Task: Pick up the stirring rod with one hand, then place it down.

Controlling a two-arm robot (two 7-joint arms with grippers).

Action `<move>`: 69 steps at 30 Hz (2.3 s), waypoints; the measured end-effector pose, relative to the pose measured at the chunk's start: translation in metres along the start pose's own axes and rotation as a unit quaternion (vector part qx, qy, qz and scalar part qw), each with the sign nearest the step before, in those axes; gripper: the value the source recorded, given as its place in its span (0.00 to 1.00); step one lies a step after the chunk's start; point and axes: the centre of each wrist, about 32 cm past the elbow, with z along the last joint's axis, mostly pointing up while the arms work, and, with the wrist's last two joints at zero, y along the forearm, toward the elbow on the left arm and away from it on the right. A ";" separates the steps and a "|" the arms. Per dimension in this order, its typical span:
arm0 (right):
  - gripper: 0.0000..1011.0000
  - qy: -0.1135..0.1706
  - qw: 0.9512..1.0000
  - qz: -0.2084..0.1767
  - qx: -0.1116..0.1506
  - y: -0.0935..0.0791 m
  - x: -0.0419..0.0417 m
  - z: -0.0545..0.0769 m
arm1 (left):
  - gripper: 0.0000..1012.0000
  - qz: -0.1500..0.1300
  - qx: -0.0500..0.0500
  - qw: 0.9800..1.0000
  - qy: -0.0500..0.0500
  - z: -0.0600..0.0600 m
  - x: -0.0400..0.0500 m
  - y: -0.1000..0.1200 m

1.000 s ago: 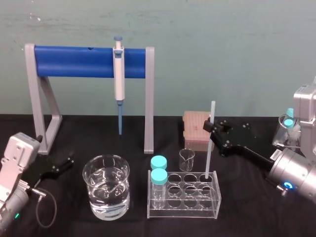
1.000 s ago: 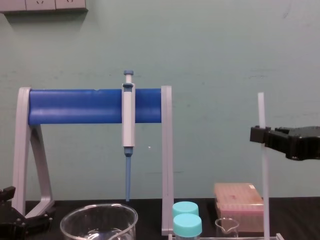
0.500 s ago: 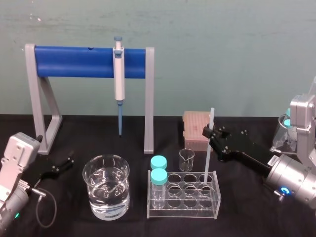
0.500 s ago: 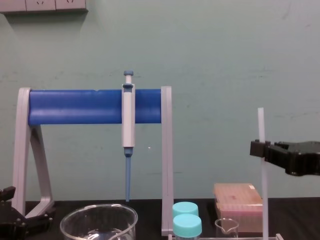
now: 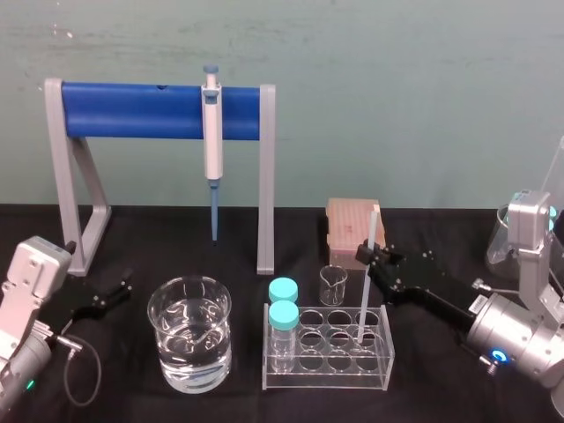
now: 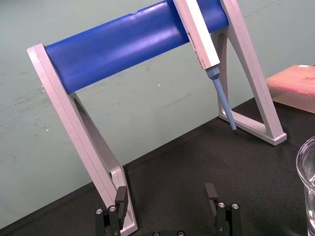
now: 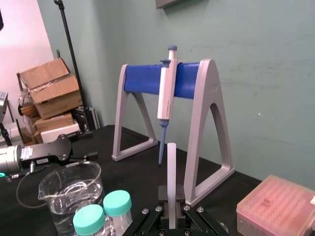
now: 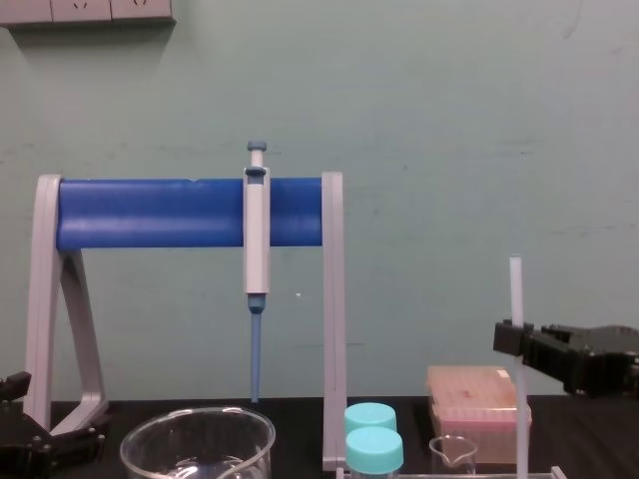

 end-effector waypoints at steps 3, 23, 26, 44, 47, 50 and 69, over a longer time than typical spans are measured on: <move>0.08 0.001 1.000 0.000 -0.003 0.000 0.0003 -0.002 | 0.99 0.000 0.000 1.000 0.000 0.000 0.0000 0.000; 0.27 0.008 1.000 -0.009 -0.018 -0.004 0.0015 -0.008 | 0.99 0.000 0.000 1.000 0.000 0.000 0.0000 0.000; 0.39 0.008 1.000 -0.010 -0.019 -0.004 0.0015 -0.009 | 0.99 0.000 0.000 1.000 0.000 0.000 0.0000 0.000; 0.91 0.006 1.000 -0.015 -0.019 -0.006 0.0021 -0.008 | 0.99 0.000 0.000 1.000 0.000 0.000 0.0000 0.000; 0.99 0.006 1.000 -0.015 -0.018 -0.007 0.0018 -0.008 | 0.99 0.000 0.000 1.000 0.000 0.000 0.0000 0.000; 0.99 0.003 1.000 -0.019 -0.017 -0.008 0.0009 -0.006 | 0.99 0.000 0.000 1.000 0.000 0.000 0.0000 0.000; 0.99 -0.075 0.956 -0.281 -0.038 -0.019 -0.0311 -0.006 | 0.99 0.000 0.000 1.000 0.000 0.000 0.0000 0.000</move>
